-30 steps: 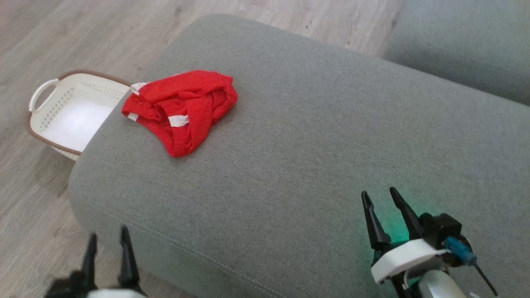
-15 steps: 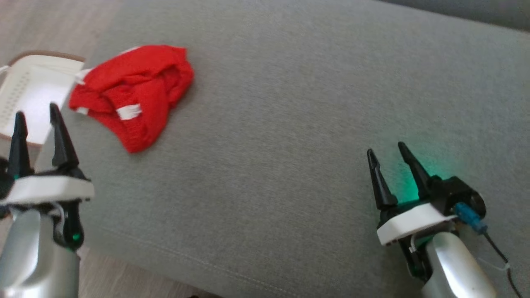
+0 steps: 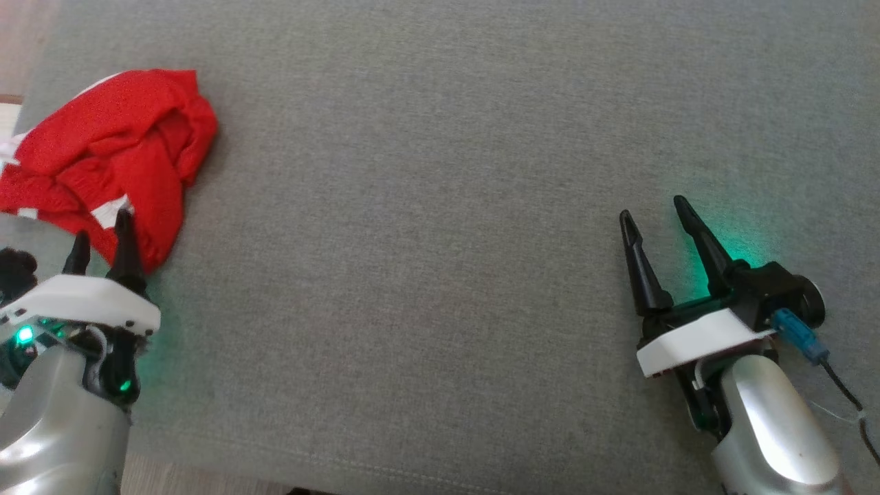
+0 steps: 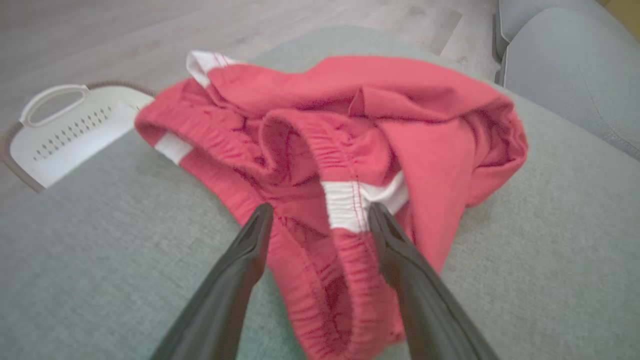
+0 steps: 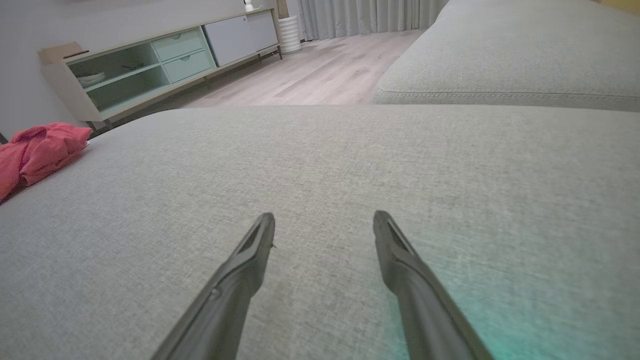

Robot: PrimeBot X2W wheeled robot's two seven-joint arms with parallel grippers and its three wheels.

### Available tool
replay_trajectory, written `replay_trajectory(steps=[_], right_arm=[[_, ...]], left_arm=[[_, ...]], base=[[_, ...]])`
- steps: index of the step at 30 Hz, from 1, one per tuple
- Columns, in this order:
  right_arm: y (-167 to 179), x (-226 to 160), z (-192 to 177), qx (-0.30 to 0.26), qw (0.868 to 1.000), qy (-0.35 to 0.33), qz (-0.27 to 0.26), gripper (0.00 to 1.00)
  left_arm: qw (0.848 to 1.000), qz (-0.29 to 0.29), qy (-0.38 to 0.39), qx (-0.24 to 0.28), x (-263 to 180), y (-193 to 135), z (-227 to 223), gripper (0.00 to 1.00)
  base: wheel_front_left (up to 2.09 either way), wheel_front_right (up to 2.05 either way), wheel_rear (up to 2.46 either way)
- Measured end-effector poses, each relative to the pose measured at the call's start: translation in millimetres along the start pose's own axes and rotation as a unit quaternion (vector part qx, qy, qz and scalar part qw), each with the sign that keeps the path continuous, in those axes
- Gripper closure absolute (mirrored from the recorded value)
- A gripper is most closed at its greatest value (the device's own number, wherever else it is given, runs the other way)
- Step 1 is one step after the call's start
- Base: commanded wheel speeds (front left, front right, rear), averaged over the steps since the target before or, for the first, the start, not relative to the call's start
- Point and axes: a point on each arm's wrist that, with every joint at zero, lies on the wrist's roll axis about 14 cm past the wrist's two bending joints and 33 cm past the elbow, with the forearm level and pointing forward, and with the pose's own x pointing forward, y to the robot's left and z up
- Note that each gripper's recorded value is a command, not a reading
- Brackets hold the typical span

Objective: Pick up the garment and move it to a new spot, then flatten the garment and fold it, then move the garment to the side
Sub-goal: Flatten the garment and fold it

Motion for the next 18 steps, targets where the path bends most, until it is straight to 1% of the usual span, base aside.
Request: replay_trajectory(steps=[2,3,4,5,7,9,13,18], right_arm=[[-4.5,-1.4,-0.4,0.0,1.0,0.0,-0.006,0.0],[-5.6,-1.4,0.3,0.0,1.0,-0.001,-0.008,0.0],[-6.5,-1.5,0.5,0.0,1.0,-0.001,-0.009,0.0],[-7.2,-1.5,0.7,0.0,1.0,-0.001,-0.01,0.0],[-7.5,-1.6,1.4,-0.001,1.0,-0.002,-0.01,0.0],[-8.2,-1.9,2.9,-0.001,1.0,-0.003,-0.012,0.0],[-7.7,-4.0,7.8,-0.004,1.0,-0.007,-0.015,0.0],[-4.1,-9.0,19.3,0.0,1.0,-0.018,-0.019,0.0]], left_arm=[[1.0,0.005,0.016,-0.015,2.0,1.6,-8.8,0.0],[1.0,0.004,0.024,-0.015,2.4,1.2,-12.8,0.07],[1.0,0.003,0.027,-0.014,2.5,0.7,-14.2,0.71],[1.0,0.002,0.026,-0.016,2.5,0.5,-13.6,1.0],[1.0,-0.001,0.017,-0.008,1.9,0.3,-10.4,1.0],[1.0,-0.002,-0.01,-0.001,0.7,2.1,0.5,1.0],[0.996,-0.021,-0.078,0.023,-2.7,-2.6,40.2,1.0],[0.982,-0.083,-0.163,0.052,-10.8,-39.8,101.0,1.0]], base=[[0.0,0.0,0.0],[0.0,0.0,0.0],[0.0,0.0,0.0],[0.0,0.0,0.0],[0.0,0.0,0.0],[0.0,0.0,0.0],[0.0,0.0,0.0],[0.0,0.0,0.0]])
